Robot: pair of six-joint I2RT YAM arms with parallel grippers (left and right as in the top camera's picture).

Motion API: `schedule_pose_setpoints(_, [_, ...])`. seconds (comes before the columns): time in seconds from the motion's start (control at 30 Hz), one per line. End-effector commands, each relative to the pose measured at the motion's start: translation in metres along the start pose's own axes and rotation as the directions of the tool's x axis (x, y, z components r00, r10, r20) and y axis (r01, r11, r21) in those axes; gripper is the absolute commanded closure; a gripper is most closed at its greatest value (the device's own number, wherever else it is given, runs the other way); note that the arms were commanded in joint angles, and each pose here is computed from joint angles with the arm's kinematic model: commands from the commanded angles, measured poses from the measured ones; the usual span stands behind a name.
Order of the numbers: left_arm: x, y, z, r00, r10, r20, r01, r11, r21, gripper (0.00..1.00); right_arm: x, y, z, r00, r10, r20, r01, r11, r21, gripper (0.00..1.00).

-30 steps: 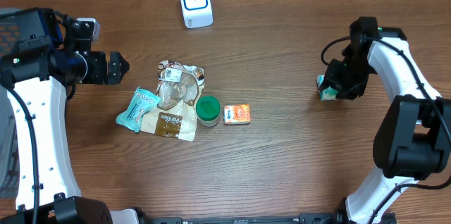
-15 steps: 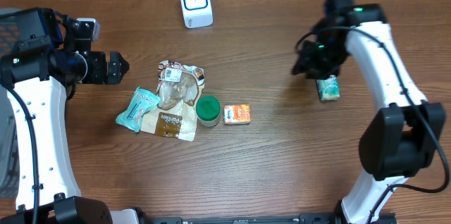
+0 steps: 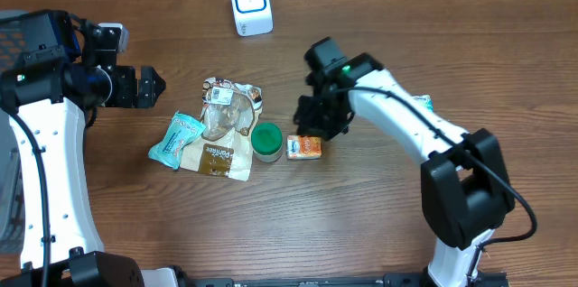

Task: Scan the item barcode
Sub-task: 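Reach the right gripper to the orange pack and grasp it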

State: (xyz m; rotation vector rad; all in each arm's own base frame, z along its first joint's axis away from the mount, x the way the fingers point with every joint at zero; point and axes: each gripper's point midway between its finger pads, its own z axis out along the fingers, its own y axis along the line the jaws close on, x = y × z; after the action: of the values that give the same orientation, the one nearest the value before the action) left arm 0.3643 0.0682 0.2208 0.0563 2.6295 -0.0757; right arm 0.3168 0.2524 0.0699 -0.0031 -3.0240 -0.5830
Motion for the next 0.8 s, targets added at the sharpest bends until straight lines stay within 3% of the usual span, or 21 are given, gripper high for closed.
schedule_pose_setpoints(0.0, [-0.009, -0.002, -0.008, 0.999, 0.021, 0.032, -0.021, 1.0, 0.003, 0.0, 0.009, 0.012, 0.01, 0.998, 0.057, -0.006, -0.057, 0.998, -0.007, 0.85])
schedule_pose_setpoints(0.43, [-0.009, -0.002, -0.008, 0.999, 0.021, 0.032, -0.021, 1.0, 0.003, 0.0, 0.012, 0.024, 0.043, 0.996, 0.091, 0.024, -0.09, 0.995, -0.038, 0.86])
schedule_pose_setpoints(0.77, [-0.009, -0.002, -0.008, 0.999, 0.021, 0.032, -0.021, 1.0, 0.003, 0.0, 0.018, 0.009, 0.064, 0.994, 0.1, -0.033, -0.1, 0.995, 0.011, 0.86])
